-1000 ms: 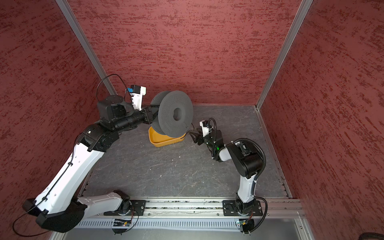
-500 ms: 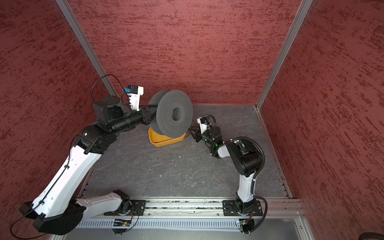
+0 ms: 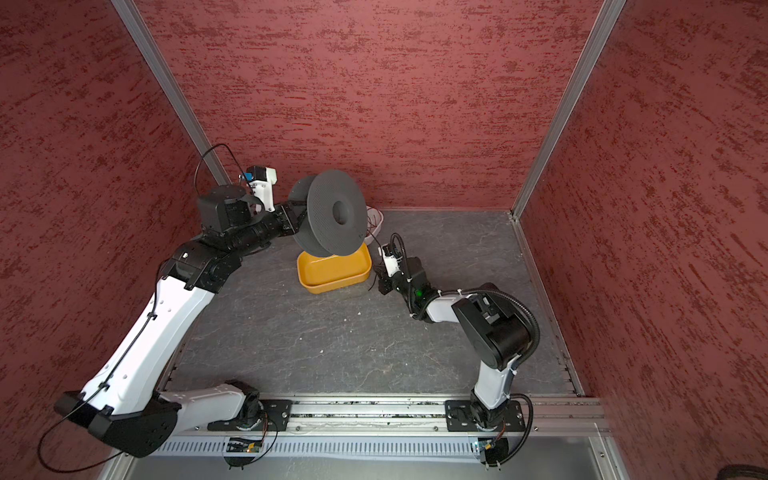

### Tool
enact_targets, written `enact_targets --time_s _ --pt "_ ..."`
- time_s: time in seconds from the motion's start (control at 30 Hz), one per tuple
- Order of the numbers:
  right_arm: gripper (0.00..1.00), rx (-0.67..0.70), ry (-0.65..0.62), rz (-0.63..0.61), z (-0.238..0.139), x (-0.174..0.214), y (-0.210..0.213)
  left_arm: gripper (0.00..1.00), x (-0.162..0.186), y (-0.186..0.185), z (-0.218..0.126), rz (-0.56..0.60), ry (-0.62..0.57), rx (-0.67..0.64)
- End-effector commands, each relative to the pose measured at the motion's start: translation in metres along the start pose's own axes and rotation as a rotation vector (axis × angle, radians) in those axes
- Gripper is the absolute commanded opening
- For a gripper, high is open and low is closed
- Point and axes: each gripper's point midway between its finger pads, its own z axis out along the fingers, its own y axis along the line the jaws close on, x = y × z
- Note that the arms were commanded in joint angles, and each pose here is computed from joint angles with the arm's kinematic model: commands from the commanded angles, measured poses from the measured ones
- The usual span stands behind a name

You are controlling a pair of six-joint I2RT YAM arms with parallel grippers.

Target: Wrap the cables

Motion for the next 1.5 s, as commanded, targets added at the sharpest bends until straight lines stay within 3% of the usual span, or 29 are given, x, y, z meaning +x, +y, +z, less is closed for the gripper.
enact_targets --time_s 0.0,0.33,0.57,0.8,1.03,1.23,1.47 --pt "0.00 0.146 0.074 -0.148 -0.010 0.011 0.001 0.01 -0.039 0.009 -0.005 -0.043 -0.181 -0.060" --pt "0.00 0.257 0.047 -0.442 -0.023 -0.014 0.057 0.00 -0.028 0.043 0.030 0.006 -0.186 -0.245" --pt "0.00 0.298 -0.006 -0.593 -0.032 -0.054 0.094 0.00 -0.011 0.040 0.041 0.175 -0.147 -0.361" --pt "0.00 0.278 -0.070 -0.608 -0.052 -0.105 0.110 0.00 0.024 0.038 0.061 0.332 -0.011 -0.389" --pt "0.00 0.204 -0.055 -0.555 -0.067 -0.147 0.114 0.00 0.063 0.023 0.070 0.412 0.122 -0.260" --pt "0.00 0.228 0.016 -0.466 -0.070 -0.171 0.086 0.00 0.088 0.008 0.068 0.472 0.207 -0.135" --pt "0.00 0.354 0.052 -0.363 -0.074 -0.193 0.034 0.00 0.099 -0.003 0.062 0.500 0.237 -0.037"
